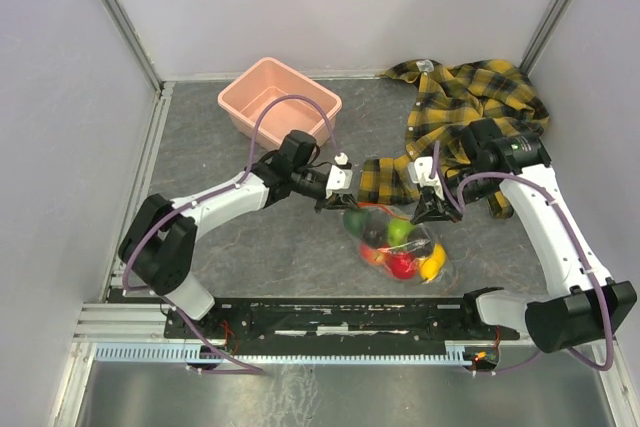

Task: Open the zip-top bag and remove the fake food
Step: Adjust the zipper food storage bag at the center of the board.

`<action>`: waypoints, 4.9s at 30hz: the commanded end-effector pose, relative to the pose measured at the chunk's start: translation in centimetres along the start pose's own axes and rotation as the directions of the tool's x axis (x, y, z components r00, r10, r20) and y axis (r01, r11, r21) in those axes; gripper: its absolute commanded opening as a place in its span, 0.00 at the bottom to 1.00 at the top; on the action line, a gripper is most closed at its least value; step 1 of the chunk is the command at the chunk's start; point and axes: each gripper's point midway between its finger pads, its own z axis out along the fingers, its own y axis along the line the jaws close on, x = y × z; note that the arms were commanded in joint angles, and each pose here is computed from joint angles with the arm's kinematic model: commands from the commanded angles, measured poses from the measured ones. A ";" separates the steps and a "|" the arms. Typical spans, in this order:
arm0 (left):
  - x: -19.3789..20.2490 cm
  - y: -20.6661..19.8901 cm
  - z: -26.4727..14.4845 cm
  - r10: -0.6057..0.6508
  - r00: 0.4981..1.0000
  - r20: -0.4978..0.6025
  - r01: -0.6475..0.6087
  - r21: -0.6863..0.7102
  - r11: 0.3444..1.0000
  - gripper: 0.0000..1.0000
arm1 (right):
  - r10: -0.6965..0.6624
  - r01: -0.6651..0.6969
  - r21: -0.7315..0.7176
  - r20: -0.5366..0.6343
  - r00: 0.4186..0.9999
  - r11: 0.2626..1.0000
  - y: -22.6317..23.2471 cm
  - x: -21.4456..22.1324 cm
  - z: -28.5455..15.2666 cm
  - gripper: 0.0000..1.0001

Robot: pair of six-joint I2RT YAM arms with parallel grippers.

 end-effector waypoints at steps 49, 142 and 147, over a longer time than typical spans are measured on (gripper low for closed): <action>-12.2 1.9 -4.1 -0.595 0.795 0.119 0.604 -0.246 0.758 0.03 | -0.258 0.246 0.170 0.051 0.965 0.954 -6.0 -10.6 -2.1 0.99; -12.8 -2.6 -7.8 -0.028 0.740 0.672 0.324 -0.320 0.890 0.03 | -0.005 -0.025 0.124 0.240 0.971 0.992 -5.3 -4.6 -0.4 0.23; -11.4 -1.0 -6.7 -0.034 0.835 0.549 0.286 -0.380 0.880 0.03 | -0.029 -0.005 0.117 0.283 0.959 0.993 -5.6 -6.6 -1.1 0.65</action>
